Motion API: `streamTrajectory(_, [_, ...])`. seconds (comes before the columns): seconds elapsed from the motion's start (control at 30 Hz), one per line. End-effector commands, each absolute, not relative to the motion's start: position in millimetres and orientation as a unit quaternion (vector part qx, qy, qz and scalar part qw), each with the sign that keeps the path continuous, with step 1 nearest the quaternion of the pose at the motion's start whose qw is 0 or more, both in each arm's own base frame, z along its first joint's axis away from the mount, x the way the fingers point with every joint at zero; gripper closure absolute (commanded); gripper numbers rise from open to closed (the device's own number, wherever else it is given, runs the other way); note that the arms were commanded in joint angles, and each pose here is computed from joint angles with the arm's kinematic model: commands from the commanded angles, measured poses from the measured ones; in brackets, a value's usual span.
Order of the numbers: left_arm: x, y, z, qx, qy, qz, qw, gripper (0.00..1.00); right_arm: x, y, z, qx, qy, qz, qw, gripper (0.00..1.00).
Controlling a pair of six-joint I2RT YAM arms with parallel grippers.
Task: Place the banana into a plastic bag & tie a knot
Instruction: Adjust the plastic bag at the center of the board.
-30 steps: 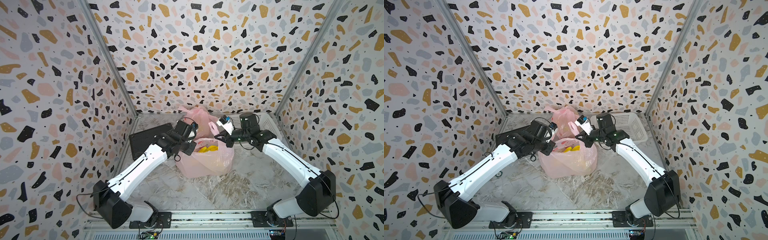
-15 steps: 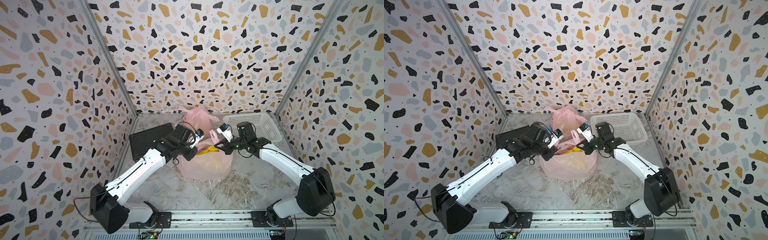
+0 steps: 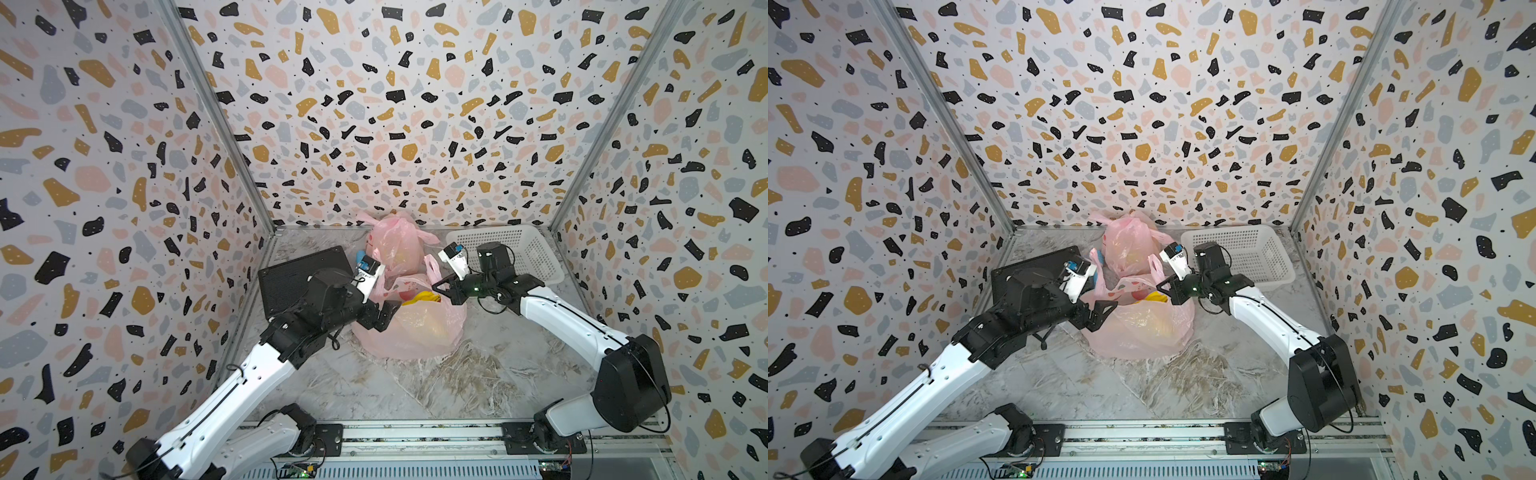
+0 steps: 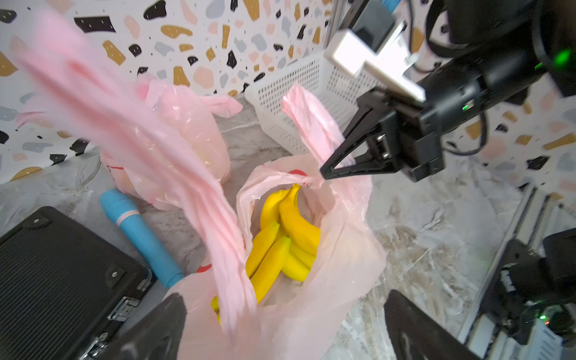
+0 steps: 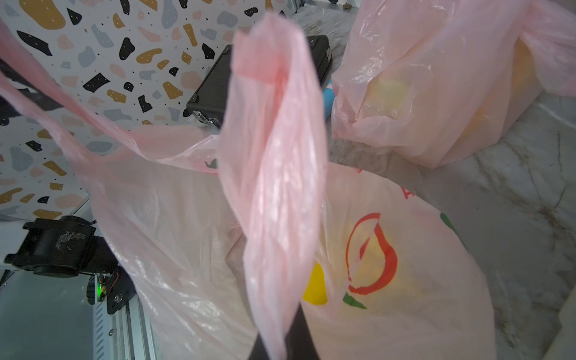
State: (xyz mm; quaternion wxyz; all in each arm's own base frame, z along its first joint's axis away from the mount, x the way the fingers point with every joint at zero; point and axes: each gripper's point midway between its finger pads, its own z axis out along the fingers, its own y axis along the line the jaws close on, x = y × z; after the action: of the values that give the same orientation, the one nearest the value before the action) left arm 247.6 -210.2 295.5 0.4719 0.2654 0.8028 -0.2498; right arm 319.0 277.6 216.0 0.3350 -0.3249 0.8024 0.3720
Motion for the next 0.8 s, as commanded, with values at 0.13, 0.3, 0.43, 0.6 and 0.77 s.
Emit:
streamTrajectory(0.13, [234, -188, 309, 0.161, 0.795, -0.283, 0.511, 0.01, 330, 269, 242, -0.303, 0.797, 0.384, 0.353, 1.00])
streamTrajectory(0.3, [232, -173, 299, 0.156, 0.766, -0.268, 0.564, 0.01, 329, 270, 244, -0.301, 0.794, 0.398, 0.347, 1.00])
streamTrajectory(0.43, [249, -176, 291, 0.187, 0.753, -0.287, 0.563, 0.01, 328, 270, 245, -0.300, 0.794, 0.403, 0.343, 1.00])
streamTrajectory(0.6, [250, -169, 308, 0.225, 0.693, -0.379, 0.570, 0.00, 328, 270, 248, -0.288, 0.796, 0.409, 0.343, 1.00])
streamTrajectory(0.77, [252, -170, 313, 0.260, 0.662, -0.432, 0.555, 0.05, 326, 271, 252, -0.286, 0.793, 0.416, 0.341, 1.00])
